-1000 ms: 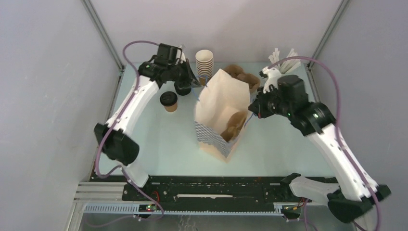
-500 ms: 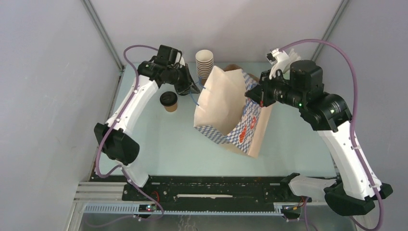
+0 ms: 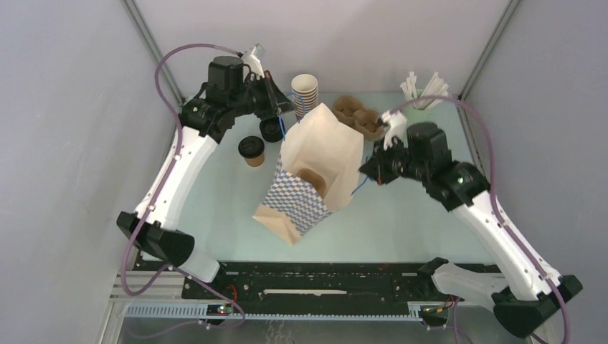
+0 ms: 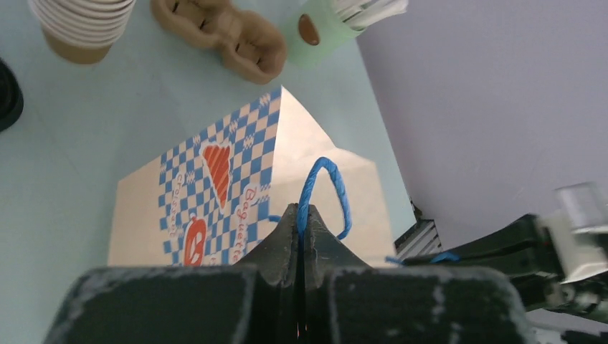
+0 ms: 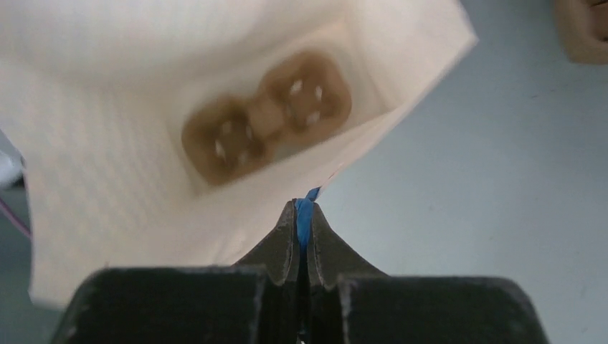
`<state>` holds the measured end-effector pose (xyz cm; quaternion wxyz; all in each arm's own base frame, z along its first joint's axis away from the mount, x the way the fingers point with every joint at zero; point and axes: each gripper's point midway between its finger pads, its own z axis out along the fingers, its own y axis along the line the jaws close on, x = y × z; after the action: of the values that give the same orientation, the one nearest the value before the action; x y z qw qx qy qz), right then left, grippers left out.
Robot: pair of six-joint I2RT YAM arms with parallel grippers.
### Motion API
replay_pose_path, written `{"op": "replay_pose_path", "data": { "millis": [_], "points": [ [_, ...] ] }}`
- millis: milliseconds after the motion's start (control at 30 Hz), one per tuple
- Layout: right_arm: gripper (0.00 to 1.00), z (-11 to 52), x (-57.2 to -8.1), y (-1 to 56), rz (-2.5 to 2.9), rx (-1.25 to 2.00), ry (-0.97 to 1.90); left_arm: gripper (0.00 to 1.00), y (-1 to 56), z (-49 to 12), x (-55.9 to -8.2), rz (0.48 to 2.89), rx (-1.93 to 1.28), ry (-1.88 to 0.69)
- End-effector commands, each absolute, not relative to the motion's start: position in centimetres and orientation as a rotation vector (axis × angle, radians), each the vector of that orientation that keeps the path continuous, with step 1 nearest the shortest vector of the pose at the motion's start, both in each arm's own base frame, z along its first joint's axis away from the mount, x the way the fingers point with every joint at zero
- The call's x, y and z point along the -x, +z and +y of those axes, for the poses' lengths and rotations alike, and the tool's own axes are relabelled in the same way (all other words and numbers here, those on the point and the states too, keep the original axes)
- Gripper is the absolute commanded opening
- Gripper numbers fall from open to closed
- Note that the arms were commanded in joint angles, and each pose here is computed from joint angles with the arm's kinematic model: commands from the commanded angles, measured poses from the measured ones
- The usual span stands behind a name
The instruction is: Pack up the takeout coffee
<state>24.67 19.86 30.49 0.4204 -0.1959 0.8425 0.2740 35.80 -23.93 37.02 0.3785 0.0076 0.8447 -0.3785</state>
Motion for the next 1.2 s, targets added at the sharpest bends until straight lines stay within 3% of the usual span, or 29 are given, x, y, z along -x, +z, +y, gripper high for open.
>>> {"op": "replay_pose_path", "data": {
  "millis": [0,200,500,767,967,1167],
  "points": [
    [0.0,21.1,-22.8,30.4,1.87,0.673,0.61,0.0,41.3,-24.8,-34.2,1.886,-0.255,-0.981],
    [0.0,21.3,-21.8,27.8,1.807,0.736,0.414,0.0,40.9,-25.8,-31.6,1.659,-0.496,-0.889],
    [0.0,22.1,-21.8,27.9,1.753,0.737,0.337,0.0,38.5,-25.4,-28.5,1.621,-0.555,-0.9],
    [0.0,21.4,-22.4,30.3,1.716,0.673,0.331,0.0,38.5,-25.7,-29.2,1.622,-0.549,-0.897],
    [0.0,20.7,-22.8,32.1,1.701,0.63,0.334,0.0,42.0,-27.5,-30.1,1.553,-0.526,-1.006],
    [0.0,18.8,-23.3,33.3,1.73,0.502,0.295,0.01,41.8,-28.9,-33.4,1.631,-0.39,-1.052]
  ]
}}
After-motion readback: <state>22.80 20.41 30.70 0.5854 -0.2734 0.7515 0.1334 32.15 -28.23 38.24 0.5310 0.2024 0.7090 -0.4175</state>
